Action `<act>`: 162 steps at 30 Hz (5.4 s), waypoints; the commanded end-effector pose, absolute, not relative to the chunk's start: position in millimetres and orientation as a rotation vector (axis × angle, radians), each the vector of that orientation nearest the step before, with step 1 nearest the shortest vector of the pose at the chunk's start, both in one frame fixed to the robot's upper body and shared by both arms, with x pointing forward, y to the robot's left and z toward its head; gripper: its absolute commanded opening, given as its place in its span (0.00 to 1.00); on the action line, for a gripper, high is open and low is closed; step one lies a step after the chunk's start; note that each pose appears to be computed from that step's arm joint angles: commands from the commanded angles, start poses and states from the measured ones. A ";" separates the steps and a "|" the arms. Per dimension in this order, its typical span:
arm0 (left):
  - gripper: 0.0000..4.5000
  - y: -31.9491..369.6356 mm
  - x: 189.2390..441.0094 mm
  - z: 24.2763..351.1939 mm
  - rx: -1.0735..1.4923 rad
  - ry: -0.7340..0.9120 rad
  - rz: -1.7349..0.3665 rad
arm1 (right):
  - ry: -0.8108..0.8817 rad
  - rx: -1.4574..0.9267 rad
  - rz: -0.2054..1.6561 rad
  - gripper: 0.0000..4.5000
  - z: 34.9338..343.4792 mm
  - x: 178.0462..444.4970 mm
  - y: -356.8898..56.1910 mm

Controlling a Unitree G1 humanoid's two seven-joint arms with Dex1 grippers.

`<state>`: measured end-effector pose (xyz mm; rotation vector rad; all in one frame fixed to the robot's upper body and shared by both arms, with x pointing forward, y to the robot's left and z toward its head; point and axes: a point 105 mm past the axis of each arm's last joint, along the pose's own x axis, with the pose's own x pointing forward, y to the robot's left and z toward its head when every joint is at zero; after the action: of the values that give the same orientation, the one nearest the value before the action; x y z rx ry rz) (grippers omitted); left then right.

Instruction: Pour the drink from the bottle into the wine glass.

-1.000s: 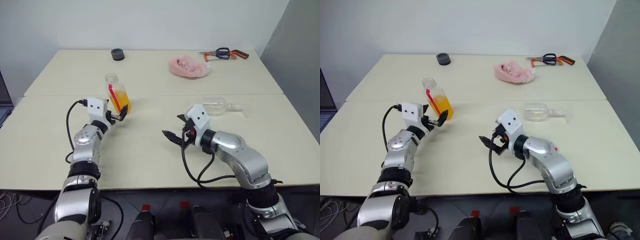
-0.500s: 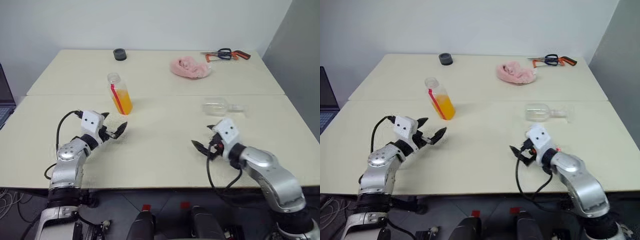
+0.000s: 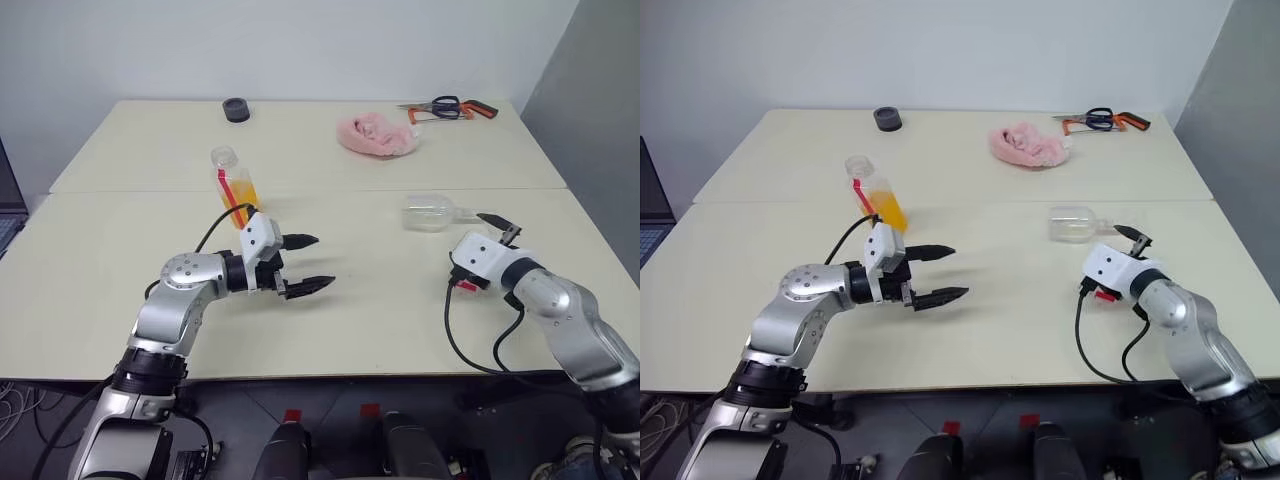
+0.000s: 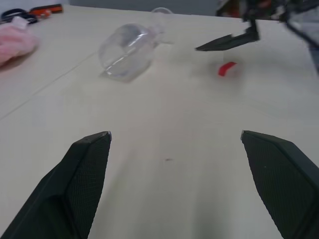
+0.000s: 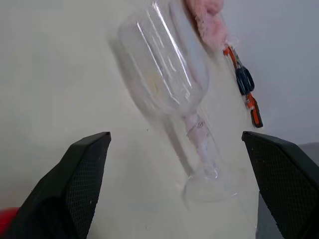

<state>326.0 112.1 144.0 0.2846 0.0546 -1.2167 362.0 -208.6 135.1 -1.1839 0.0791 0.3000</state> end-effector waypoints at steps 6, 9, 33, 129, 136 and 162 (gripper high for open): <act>0.99 100.2 331.8 150.1 0.329 0.018 -1.261 | 0.008 -1.454 0.226 1.00 140.9 402.7 -223.8; 0.99 98.2 332.1 150.3 0.328 0.014 -1.265 | -0.007 -1.499 0.208 1.00 141.9 416.3 -223.3; 1.00 98.7 332.7 151.1 0.312 0.003 -1.228 | 0.073 -1.558 0.198 0.10 114.2 448.8 -224.2; 1.00 185.9 309.8 184.6 0.161 -0.014 -0.868 | -0.191 0.026 0.691 0.02 130.6 413.4 13.9; 1.00 186.4 310.9 188.2 0.175 -0.026 -0.861 | -0.112 0.013 0.751 0.02 112.6 408.0 25.4; 1.00 160.1 314.3 213.0 0.167 -0.094 -0.891 | -0.103 0.015 0.724 0.99 104.7 408.6 8.0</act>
<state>317.0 165.7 198.7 0.1541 -0.0373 -0.8747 408.1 8.8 94.6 0.0052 -0.0627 0.7178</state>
